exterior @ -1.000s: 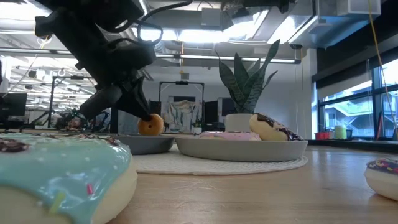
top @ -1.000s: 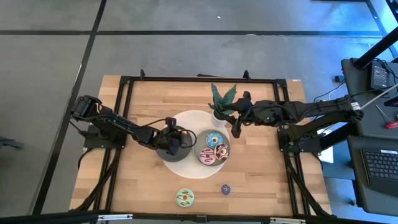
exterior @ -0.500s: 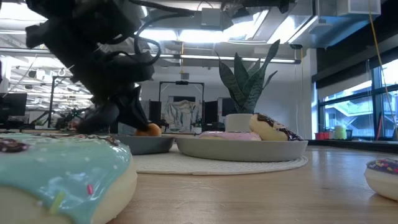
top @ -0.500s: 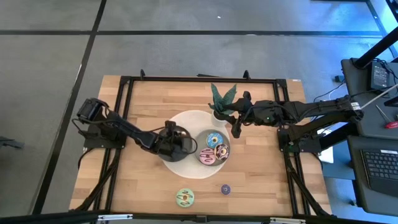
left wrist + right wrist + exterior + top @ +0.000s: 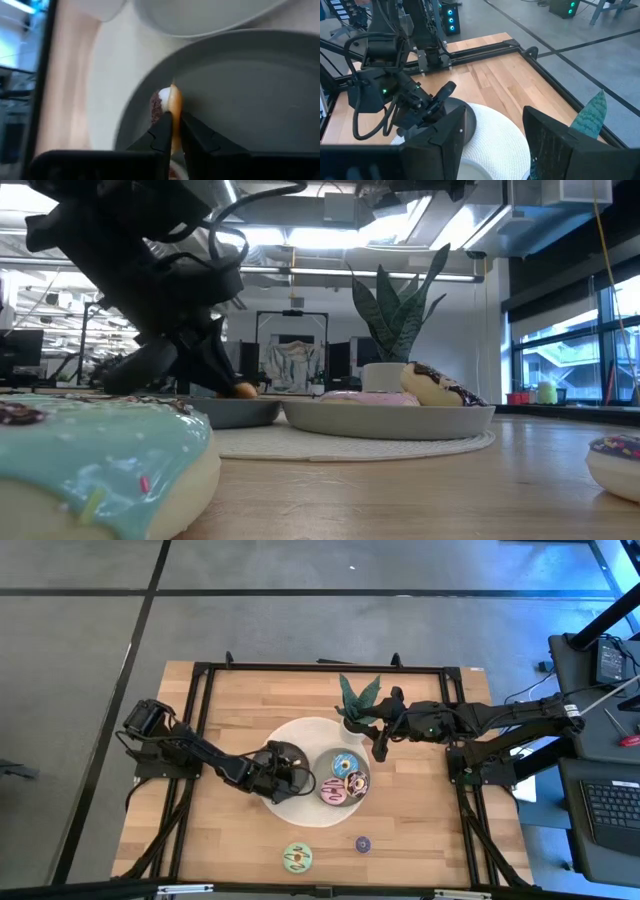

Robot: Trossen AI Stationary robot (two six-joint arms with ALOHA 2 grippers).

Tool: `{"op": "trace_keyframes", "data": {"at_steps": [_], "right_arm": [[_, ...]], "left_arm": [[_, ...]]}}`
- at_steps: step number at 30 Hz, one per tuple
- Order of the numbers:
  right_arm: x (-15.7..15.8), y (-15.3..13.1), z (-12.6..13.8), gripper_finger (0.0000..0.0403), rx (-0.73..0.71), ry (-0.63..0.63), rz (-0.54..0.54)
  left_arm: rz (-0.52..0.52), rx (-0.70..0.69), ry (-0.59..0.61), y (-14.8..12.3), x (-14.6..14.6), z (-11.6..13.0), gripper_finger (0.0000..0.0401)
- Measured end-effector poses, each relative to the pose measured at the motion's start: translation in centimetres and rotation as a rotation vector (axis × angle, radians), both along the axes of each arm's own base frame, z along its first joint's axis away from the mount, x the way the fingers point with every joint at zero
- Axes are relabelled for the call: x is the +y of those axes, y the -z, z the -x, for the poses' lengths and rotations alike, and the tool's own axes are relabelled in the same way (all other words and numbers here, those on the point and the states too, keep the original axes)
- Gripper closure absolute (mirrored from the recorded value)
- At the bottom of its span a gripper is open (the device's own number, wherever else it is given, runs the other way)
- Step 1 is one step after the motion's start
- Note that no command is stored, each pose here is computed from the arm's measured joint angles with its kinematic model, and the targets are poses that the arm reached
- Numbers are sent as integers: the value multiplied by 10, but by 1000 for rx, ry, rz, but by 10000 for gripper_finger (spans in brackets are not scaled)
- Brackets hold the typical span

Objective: Pick & Place donuts
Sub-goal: Put the small black doughnut on the dark gray plate, then put the big light green doughnut on the light gray plate

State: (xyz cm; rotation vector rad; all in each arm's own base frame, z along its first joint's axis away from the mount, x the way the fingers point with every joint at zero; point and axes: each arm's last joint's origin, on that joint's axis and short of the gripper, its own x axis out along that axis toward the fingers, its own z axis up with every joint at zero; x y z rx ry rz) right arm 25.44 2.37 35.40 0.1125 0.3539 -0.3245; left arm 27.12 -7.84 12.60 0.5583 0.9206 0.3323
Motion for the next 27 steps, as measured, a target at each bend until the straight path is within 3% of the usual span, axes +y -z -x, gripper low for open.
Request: {"op": "trace_keyframes", "data": {"at_steps": [6, 20, 22, 27], "right_arm": [[0, 0, 0, 205, 0, 0, 0], [0, 0, 0, 205, -1, 3, -8], [0, 2, 1, 205, 3, 20, -48], [-3, 14, 7, 205, 117, 84, -131]], "left_arm": [[120, 10, 12, 2, -3, 1, 355], [151, 2, 2, -10, -6, -9, 313], [199, -25, -12, -15, -7, -14, 311], [465, -98, -82, -30, -4, -16, 312]]}}
